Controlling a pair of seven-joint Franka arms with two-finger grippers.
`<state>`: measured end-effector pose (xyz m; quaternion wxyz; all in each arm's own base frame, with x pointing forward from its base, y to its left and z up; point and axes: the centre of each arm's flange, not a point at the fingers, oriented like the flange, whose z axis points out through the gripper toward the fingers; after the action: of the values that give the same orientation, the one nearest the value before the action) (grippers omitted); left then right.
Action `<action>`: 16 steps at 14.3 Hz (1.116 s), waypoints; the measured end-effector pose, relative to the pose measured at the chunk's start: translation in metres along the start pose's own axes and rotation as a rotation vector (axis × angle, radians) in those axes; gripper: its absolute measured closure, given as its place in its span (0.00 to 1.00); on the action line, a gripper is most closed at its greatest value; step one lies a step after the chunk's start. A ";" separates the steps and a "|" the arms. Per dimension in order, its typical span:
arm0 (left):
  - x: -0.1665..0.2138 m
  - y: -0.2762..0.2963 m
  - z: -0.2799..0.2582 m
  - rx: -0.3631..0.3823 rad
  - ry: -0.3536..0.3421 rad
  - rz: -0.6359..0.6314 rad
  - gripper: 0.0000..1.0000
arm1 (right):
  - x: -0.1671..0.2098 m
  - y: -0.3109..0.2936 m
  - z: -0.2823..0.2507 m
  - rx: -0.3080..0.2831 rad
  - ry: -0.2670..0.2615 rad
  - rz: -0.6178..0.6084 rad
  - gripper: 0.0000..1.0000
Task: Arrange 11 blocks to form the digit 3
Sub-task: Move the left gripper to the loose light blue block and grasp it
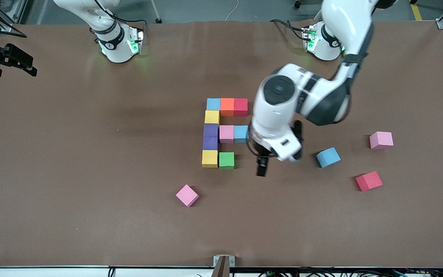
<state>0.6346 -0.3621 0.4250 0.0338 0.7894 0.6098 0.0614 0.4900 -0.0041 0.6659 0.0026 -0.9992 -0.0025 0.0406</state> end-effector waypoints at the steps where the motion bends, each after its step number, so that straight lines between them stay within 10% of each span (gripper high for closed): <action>1: 0.030 0.002 -0.002 0.033 0.009 0.066 0.00 | 0.000 0.000 0.000 -0.002 -0.001 -0.002 0.00; 7: 0.158 -0.010 -0.002 0.217 -0.008 0.461 0.00 | 0.000 0.001 0.000 -0.009 -0.002 -0.039 0.00; 12: 0.212 -0.046 0.106 0.424 -0.083 0.546 0.02 | 0.000 0.000 0.001 -0.009 -0.006 -0.040 0.00; 16: 0.277 -0.055 0.144 0.403 -0.129 0.600 0.02 | -0.001 0.000 0.001 -0.009 -0.012 -0.040 0.00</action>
<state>0.6706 -0.0772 0.2910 -0.1036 0.9262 0.3476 -0.1027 0.4888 -0.0041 0.6648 -0.0012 -0.9987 -0.0228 0.0463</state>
